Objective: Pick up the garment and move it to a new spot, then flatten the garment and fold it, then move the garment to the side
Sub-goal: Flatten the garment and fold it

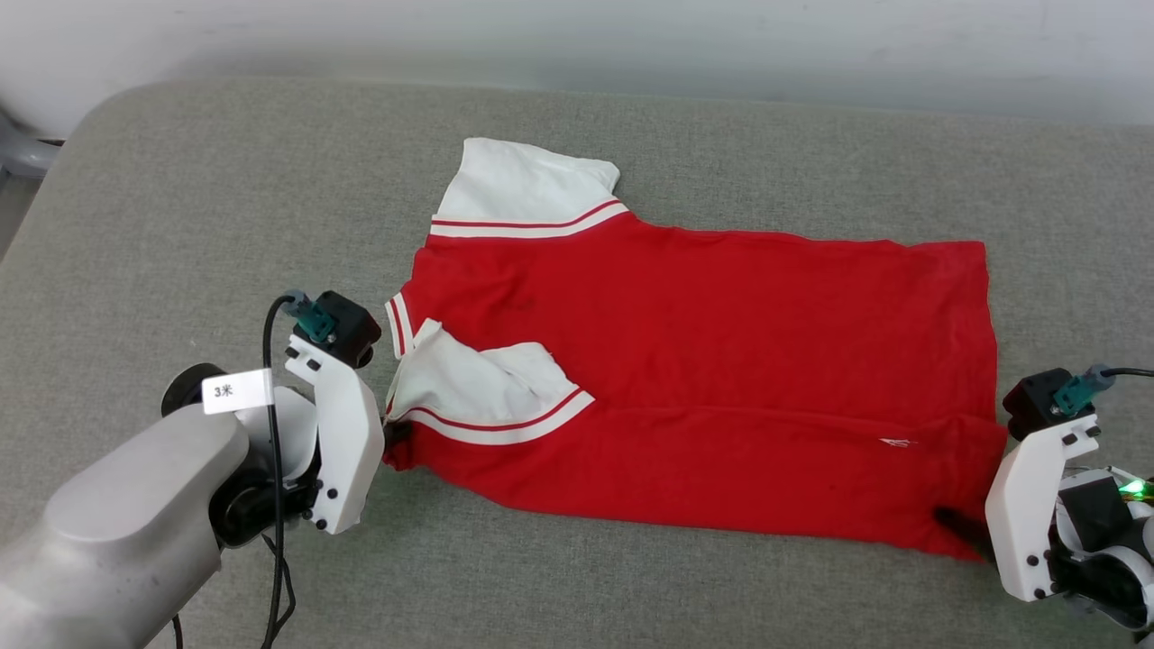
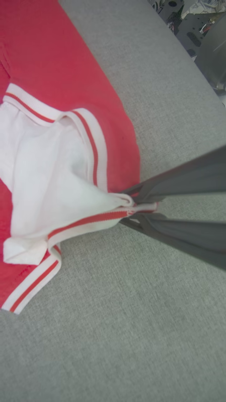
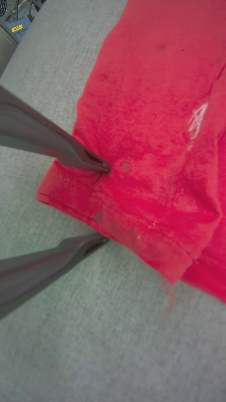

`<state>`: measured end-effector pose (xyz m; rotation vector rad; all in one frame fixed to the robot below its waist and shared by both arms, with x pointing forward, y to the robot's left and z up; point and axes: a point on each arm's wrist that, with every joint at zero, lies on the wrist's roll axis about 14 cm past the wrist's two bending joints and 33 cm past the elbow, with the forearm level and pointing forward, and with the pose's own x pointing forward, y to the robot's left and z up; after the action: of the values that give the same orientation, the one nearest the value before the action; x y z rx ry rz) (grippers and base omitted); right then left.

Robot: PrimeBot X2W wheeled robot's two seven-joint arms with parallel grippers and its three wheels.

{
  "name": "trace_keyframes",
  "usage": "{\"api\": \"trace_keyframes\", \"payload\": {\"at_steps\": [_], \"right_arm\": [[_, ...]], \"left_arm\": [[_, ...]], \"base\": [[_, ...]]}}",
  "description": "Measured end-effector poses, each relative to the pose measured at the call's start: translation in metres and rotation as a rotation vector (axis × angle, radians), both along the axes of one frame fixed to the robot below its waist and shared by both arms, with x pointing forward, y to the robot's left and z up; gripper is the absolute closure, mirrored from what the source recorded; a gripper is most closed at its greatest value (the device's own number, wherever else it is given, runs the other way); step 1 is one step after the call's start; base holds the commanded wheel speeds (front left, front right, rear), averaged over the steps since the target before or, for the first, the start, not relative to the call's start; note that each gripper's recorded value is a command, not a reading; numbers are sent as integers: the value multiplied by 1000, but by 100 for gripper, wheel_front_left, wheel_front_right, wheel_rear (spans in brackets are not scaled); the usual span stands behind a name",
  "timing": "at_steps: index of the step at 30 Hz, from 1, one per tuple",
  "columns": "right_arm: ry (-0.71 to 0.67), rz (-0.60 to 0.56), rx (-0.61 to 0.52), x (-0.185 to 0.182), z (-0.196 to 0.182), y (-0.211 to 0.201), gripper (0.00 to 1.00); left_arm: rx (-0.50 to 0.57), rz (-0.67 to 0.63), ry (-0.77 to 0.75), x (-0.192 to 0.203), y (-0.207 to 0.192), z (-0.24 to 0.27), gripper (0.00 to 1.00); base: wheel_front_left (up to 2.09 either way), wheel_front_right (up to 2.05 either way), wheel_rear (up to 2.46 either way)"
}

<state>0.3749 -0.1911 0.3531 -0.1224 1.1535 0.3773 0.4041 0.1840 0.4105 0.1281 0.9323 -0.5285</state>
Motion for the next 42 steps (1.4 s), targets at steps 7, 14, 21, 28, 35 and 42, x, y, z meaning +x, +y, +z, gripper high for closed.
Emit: {"api": "trace_keyframes", "payload": {"at_steps": [7, 14, 21, 28, 35, 42], "right_arm": [[-102, -22, 69, 6, 15, 8, 100], [-207, -40, 112, -5, 43, 2, 100], [-265, -52, 118, -27, 67, -13, 100], [-238, -76, 108, -51, 69, -28, 100], [-163, -112, 106, -67, 55, -34, 100], [-91, -161, 117, -71, 27, -28, 100]], "left_arm": [[-20, 22, -18, -4, 2, 5, 100], [-39, 36, -45, -24, 8, 18, 100], [-52, 31, -47, -56, 11, 25, 100], [-81, 36, -2, -91, 3, 15, 100], [-100, 61, 69, -112, -1, -4, 100], [-101, 106, 116, -112, 2, -26, 100]], "base": [[0, 0, 0], [0, 0, 0], [0, 0, 0], [0, 0, 0], [0, 0, 0], [0, 0, 0]]}}
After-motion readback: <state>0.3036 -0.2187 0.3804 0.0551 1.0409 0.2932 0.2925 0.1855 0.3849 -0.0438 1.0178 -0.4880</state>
